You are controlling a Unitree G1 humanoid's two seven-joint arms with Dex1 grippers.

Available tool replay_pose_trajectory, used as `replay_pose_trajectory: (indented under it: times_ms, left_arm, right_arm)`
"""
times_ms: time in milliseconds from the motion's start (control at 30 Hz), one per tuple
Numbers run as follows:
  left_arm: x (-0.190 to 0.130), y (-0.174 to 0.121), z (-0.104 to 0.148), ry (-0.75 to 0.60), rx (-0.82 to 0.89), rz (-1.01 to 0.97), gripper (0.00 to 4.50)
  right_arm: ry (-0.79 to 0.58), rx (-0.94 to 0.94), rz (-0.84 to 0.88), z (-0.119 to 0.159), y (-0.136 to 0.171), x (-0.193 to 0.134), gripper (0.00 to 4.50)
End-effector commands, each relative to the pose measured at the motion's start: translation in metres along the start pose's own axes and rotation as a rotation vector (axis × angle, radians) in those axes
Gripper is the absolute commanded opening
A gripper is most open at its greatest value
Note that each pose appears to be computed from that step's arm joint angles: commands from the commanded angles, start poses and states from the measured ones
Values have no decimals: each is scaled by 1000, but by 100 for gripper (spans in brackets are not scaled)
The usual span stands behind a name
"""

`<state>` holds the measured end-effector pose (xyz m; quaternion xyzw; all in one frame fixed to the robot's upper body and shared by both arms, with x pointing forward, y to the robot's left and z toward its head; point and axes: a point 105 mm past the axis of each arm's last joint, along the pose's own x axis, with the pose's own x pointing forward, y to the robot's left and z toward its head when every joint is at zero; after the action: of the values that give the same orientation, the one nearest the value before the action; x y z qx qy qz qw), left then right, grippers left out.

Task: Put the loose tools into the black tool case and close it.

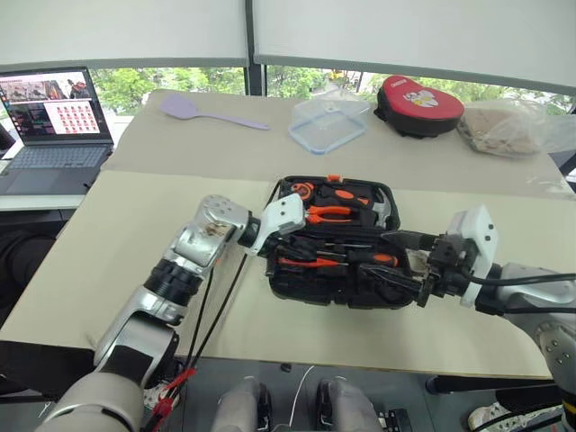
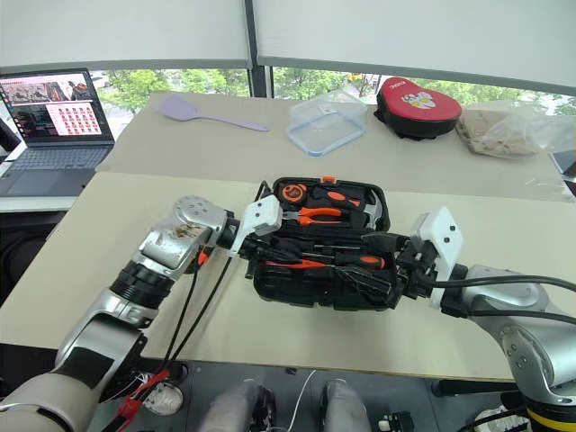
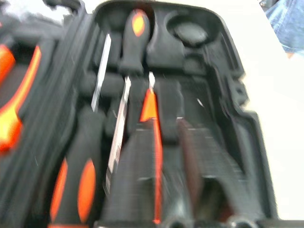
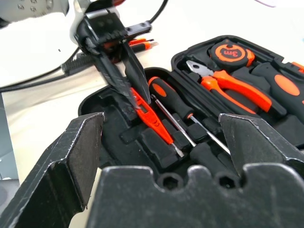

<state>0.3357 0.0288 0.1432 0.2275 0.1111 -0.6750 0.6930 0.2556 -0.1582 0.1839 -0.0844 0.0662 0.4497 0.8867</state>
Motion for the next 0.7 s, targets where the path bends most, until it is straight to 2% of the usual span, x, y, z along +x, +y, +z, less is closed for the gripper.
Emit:
replay_pose_trajectory:
  times_ms: [33, 500, 600, 700]
  left_arm:
    - [4, 4, -6, 7, 30, 47, 5]
    - [11, -1, -52, 134, 76, 69, 5]
    - [-1, 9, -44, 94, 65, 144, 5]
    - [-38, 13, -6, -85, 19, 228, 73]
  right_arm:
    - [-18, -31, 0, 8, 1, -3, 450]
    - [-19, -14, -2, 4, 5, -1, 450]
    - [-21, -16, 10, 4, 6, 2, 450]
    - [-29, -37, 39, 9, 8, 7, 450]
